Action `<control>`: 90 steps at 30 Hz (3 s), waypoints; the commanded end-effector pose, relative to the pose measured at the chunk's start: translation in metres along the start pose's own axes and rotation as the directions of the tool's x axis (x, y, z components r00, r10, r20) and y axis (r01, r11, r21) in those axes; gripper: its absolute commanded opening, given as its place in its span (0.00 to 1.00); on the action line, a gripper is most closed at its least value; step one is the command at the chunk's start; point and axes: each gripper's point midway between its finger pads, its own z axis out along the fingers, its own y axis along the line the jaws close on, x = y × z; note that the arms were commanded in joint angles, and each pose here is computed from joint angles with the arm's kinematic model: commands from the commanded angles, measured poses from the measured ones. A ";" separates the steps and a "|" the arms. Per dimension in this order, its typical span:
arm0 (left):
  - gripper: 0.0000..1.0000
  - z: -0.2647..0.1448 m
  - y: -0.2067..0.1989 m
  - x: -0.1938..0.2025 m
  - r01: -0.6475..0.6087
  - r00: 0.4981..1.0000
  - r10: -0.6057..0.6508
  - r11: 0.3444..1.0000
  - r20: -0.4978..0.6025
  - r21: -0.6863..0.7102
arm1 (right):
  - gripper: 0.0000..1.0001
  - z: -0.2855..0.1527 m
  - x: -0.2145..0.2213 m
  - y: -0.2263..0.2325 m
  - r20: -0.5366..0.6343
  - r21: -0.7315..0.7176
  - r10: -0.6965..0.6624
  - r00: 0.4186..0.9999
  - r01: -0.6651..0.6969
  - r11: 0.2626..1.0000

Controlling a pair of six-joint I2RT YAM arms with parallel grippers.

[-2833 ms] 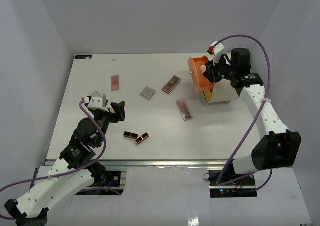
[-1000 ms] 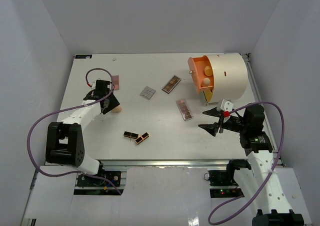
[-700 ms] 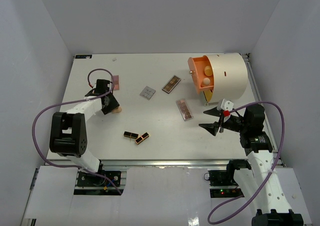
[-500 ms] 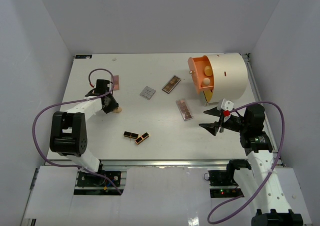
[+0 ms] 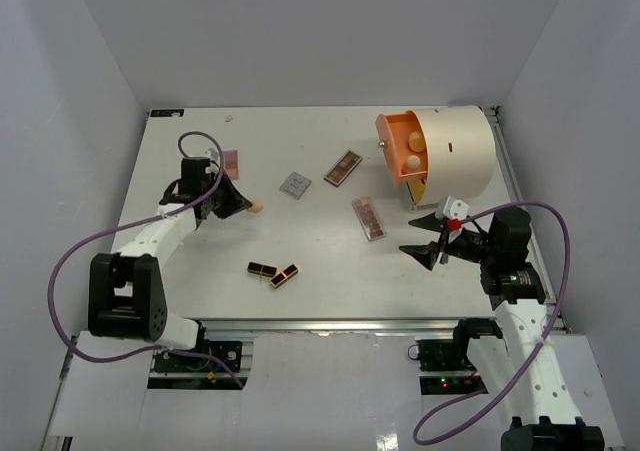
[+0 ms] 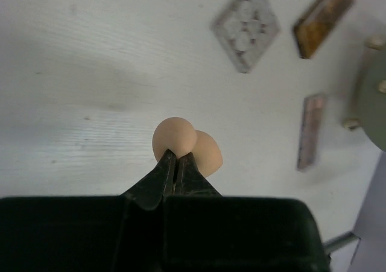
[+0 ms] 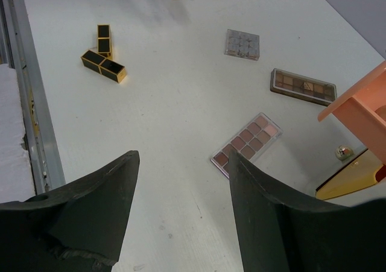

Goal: Organize the makeup

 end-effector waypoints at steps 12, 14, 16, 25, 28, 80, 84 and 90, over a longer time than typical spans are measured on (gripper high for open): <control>0.00 -0.052 -0.321 -0.015 -0.301 0.953 0.242 0.715 0.182 0.631 | 0.68 -0.011 -0.012 -0.020 0.016 0.074 -0.037 0.999 0.036 0.997; 0.00 -0.047 -0.350 -0.014 -0.323 0.946 0.255 0.690 0.201 0.648 | 0.68 -0.012 -0.013 -0.021 0.019 0.078 -0.038 0.999 0.036 0.996; 0.00 -0.039 -0.370 -0.014 -0.341 0.940 0.262 0.677 0.219 0.652 | 0.68 -0.013 -0.013 -0.021 0.022 0.080 -0.037 0.999 0.035 0.996; 0.00 0.019 -0.443 -0.009 -0.497 0.864 0.327 0.675 0.383 0.545 | 0.68 -0.013 -0.009 -0.024 0.016 0.090 -0.028 0.999 0.027 0.996; 0.01 0.039 -0.446 -0.013 -0.534 0.837 0.351 0.693 0.420 0.485 | 0.68 -0.014 -0.009 -0.024 0.017 0.092 -0.031 0.999 0.029 0.995; 0.74 -0.077 -0.414 -0.034 -0.697 0.686 0.457 0.636 0.567 0.332 | 0.69 -0.015 0.004 -0.030 -0.005 0.104 -0.030 1.000 0.030 0.994; 0.84 -0.144 -0.359 -0.048 -0.711 0.643 0.431 0.644 0.633 0.283 | 0.68 -0.012 0.001 -0.021 0.022 0.030 -0.037 0.999 0.036 0.999; 0.90 -0.141 -0.206 -0.015 -0.666 0.676 0.474 0.721 0.564 0.192 | 0.62 -0.014 -0.028 -0.040 0.000 0.063 -0.076 0.997 0.076 0.995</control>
